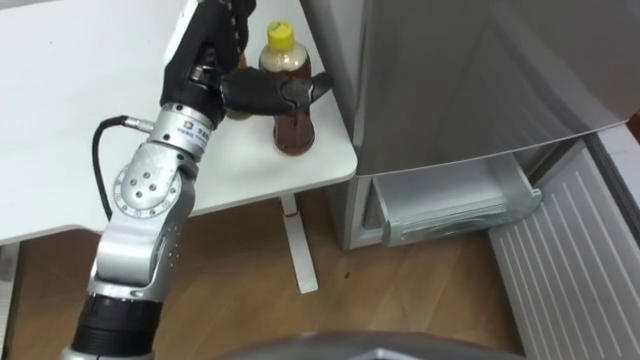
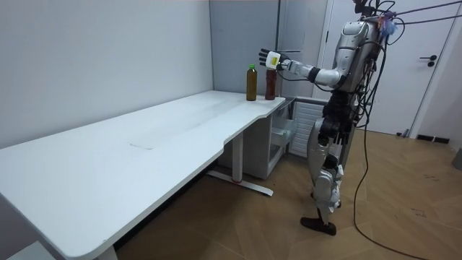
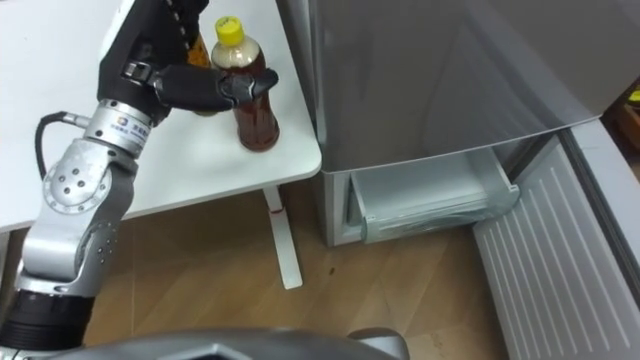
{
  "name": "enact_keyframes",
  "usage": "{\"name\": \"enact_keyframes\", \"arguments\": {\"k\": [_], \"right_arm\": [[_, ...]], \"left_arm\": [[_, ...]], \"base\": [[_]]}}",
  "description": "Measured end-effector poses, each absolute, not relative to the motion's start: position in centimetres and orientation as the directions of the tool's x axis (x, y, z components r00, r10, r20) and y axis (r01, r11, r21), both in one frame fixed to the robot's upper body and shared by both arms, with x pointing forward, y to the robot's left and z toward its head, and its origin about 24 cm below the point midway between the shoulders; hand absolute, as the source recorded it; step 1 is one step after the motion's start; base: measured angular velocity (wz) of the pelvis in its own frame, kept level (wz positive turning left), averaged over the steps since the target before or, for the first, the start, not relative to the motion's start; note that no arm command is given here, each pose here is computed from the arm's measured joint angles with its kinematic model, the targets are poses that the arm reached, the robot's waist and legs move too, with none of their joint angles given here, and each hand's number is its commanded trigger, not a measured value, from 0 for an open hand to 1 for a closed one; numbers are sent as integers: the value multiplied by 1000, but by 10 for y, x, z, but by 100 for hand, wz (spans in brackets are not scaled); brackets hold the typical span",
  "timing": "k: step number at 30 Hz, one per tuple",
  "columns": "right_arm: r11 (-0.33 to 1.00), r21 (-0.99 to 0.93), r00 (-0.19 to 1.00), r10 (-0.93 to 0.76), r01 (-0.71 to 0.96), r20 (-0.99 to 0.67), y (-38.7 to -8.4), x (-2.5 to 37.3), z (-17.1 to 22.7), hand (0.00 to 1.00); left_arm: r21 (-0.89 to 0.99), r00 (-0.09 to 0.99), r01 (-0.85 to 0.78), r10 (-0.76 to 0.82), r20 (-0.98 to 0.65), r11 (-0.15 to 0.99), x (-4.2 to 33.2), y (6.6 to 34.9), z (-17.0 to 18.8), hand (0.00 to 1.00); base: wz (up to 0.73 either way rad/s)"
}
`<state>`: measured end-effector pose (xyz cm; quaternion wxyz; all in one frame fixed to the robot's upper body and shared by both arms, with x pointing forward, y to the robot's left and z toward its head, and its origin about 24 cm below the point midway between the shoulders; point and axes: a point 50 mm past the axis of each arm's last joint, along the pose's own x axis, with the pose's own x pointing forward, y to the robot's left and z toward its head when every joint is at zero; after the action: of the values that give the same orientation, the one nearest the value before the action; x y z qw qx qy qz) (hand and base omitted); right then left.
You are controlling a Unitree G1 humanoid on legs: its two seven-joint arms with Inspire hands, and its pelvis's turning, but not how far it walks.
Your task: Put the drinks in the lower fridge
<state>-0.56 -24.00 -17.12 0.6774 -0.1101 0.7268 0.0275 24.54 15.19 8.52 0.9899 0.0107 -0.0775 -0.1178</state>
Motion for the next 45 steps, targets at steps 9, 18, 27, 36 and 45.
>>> {"name": "enact_keyframes", "arguments": {"k": [9,18,27,36,45], "right_arm": [[967,-121,-53,-136,-224,-989,-240,-5,-171,0],[963,-127,-37,-140,-238,-990,-239,1,-171,0],[963,-128,-30,-140,-239,-990,-238,2,-172,0],[961,-122,-25,-132,-249,-991,-235,3,-172,0],[961,-130,-12,-137,-244,-990,-236,7,-172,0]], "left_arm": [[24,969,218,-219,115,976,239,155,76,0],[20,974,213,-214,75,977,240,156,68,0],[19,974,213,-214,71,977,240,156,67,0],[-49,976,218,-218,1,975,240,154,50,0],[-180,975,198,-213,-66,964,242,156,33,0]], "base": [[-1],[0],[0],[0],[0]]}}
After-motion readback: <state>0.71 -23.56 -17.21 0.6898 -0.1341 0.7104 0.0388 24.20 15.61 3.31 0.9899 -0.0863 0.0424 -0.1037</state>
